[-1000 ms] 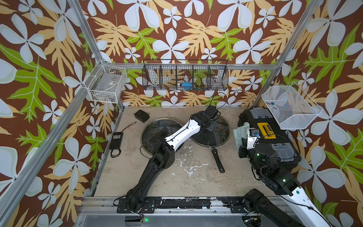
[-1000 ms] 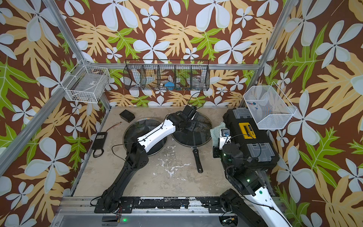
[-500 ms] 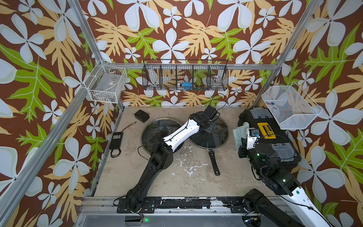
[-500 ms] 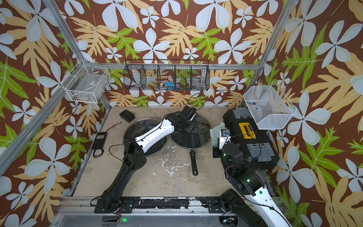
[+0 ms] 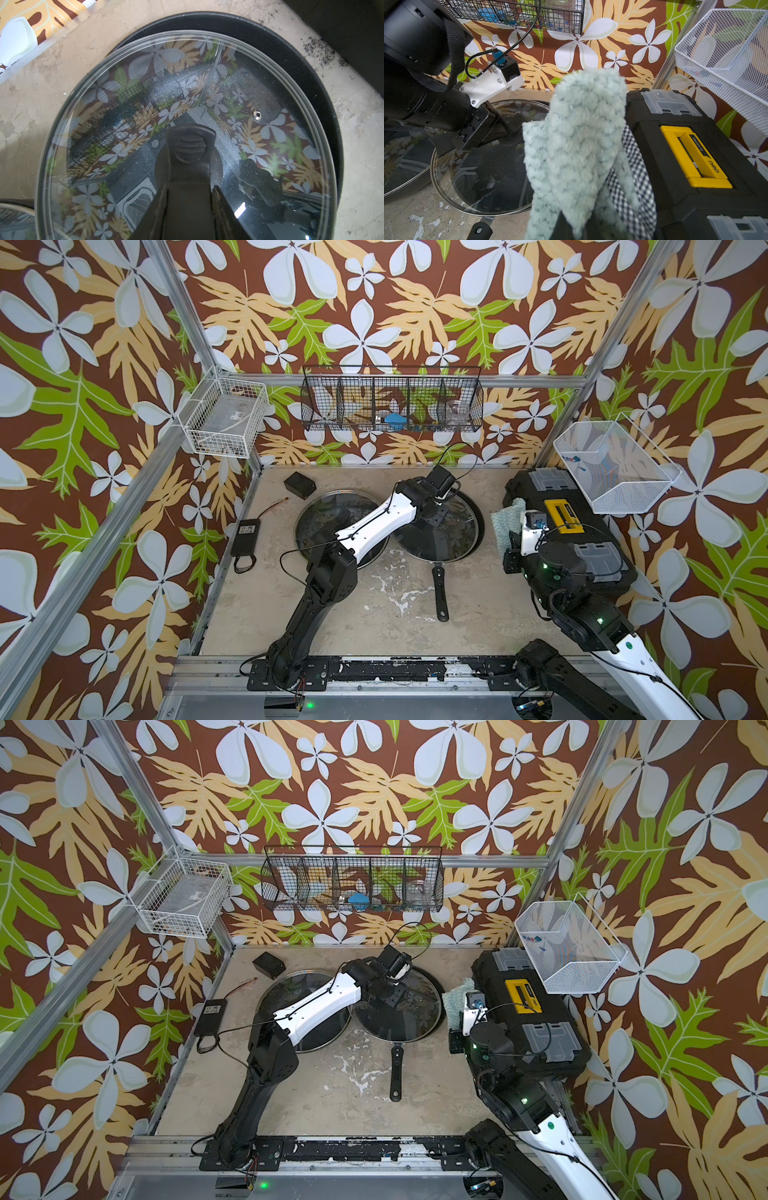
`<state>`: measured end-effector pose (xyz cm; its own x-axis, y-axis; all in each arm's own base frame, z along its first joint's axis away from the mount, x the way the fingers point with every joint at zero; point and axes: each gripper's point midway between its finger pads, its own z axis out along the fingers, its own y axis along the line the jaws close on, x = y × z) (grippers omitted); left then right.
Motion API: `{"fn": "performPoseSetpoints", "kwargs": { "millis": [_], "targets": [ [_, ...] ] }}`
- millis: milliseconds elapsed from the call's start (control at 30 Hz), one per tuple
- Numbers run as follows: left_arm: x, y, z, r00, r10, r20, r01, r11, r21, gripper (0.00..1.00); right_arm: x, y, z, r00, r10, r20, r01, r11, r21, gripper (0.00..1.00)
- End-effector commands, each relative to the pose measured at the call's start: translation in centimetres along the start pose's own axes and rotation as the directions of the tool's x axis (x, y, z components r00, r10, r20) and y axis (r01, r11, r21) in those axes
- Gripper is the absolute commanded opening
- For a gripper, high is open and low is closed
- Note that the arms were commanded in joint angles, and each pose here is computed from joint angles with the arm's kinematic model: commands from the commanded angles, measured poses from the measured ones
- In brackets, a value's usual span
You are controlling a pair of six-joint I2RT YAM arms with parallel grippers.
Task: Wipe the pot lid with a cloth
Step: Pick up the pot lid from the cooking pot.
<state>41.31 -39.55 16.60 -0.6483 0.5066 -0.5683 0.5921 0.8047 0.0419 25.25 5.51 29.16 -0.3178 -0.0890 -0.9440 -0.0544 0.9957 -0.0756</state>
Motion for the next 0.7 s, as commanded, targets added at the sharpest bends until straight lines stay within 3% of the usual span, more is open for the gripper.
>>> {"fn": "performPoseSetpoints", "kwargs": {
  "millis": [0, 167, 300, 467, 667],
  "targets": [
    [-0.9, -0.7, 0.2, 1.000, -0.011, 0.029, 0.010, 0.999, 0.044, 0.29, -0.6, 0.1, 0.0, 0.999, 0.025, 0.026, -0.025, 1.000, -0.003, 0.00],
    [-1.6, -1.9, 1.1, 0.998, -0.048, 0.050, 0.043, 0.994, 0.101, 0.28, -0.6, -0.1, 0.0, 0.999, 0.021, 0.026, -0.021, 1.000, 0.006, 0.00],
    [-1.8, -1.6, 1.3, 0.998, -0.041, 0.052, 0.036, 0.996, 0.082, 0.38, -0.6, -0.2, 0.0, 1.000, 0.017, 0.025, -0.018, 1.000, 0.011, 0.00],
    [-1.8, -1.0, 1.4, 0.998, -0.025, 0.052, 0.022, 0.999, 0.045, 0.57, -0.5, -0.1, 0.1, 1.000, 0.014, 0.022, -0.014, 1.000, 0.013, 0.00],
    [-2.4, -1.1, 1.8, 0.999, -0.003, 0.054, 0.001, 0.999, 0.043, 0.65, -0.6, -0.2, 0.1, 1.000, 0.012, 0.021, -0.012, 1.000, 0.016, 0.00]
  ]
}}
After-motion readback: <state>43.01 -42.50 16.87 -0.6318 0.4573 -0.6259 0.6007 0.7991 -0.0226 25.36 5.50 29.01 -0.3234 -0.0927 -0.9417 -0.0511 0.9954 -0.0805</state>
